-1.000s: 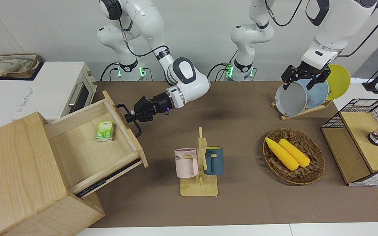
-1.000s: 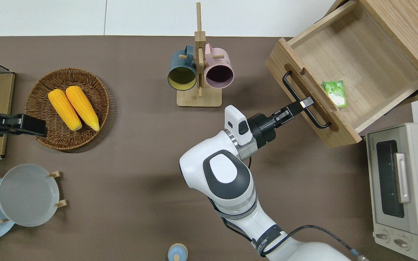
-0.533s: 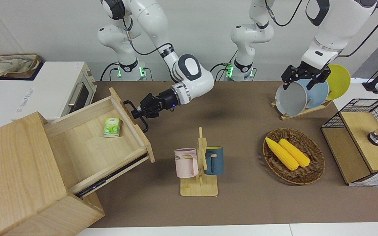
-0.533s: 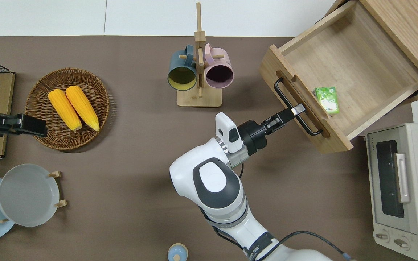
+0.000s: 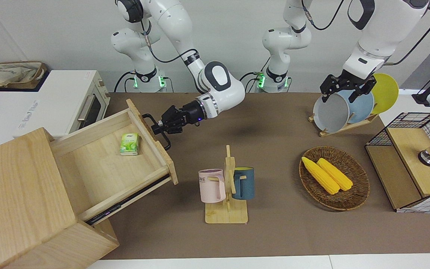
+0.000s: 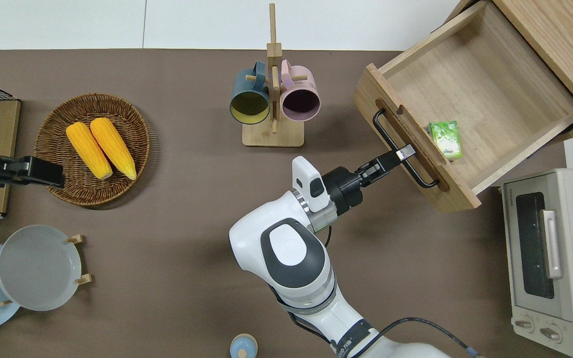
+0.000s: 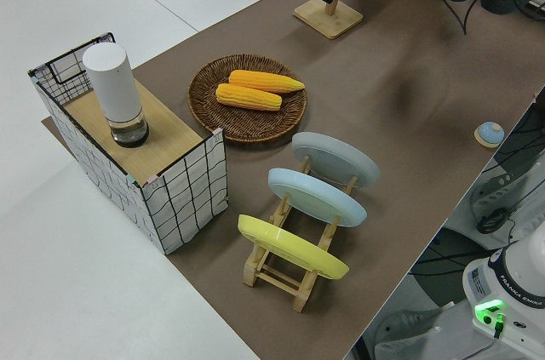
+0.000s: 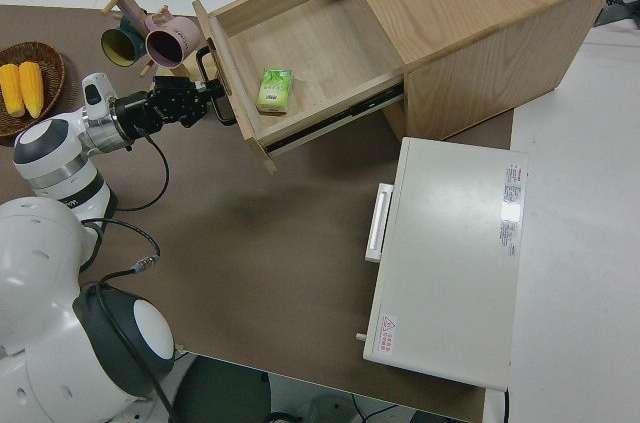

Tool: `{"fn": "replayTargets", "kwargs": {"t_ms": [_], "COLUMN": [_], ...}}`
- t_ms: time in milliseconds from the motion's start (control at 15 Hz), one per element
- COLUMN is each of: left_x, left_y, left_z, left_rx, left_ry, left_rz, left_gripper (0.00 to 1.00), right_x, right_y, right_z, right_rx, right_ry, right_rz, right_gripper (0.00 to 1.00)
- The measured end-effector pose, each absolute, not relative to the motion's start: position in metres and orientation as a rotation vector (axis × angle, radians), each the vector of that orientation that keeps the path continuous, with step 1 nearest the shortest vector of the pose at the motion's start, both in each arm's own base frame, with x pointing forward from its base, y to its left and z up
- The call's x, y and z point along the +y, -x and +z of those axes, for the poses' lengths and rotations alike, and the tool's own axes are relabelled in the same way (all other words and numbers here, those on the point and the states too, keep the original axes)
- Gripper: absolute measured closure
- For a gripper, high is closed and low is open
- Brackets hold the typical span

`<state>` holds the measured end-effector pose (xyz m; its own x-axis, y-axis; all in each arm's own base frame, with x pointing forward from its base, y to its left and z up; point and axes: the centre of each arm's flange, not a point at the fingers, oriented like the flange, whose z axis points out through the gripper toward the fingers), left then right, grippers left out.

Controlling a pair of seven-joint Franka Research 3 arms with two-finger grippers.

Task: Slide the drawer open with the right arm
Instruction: 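Open the right gripper and release the drawer handle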

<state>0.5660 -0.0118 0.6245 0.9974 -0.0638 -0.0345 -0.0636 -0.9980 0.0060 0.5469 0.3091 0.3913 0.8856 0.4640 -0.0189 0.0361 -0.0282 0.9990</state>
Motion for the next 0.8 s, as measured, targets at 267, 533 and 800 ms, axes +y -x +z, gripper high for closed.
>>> {"fn": "replayTargets", "kwargs": {"t_ms": [267, 533, 800], "left_x": [-0.012, -0.012, -0.012], "left_y": [-0.566, -0.566, -0.566], "left_z": [0.625, 0.625, 0.625], "left_rx": [-0.100, -0.100, -0.100], "left_ry": [-3.135, -3.135, -3.135], "left_rz": [-0.054, -0.054, -0.054], "left_gripper": [0.00, 0.00, 0.00], "right_x": [0.310, 0.311, 0.312], "right_y": [-0.548, -0.553, -0.554], "right_z": [0.391, 0.401, 0.401], "right_rx": [0.400, 0.355, 0.324], "right_ry": [-1.571, -1.607, -1.619], "right_rz": [0.350, 0.373, 0.401], "right_gripper": [0.72, 0.35, 0.01]}}
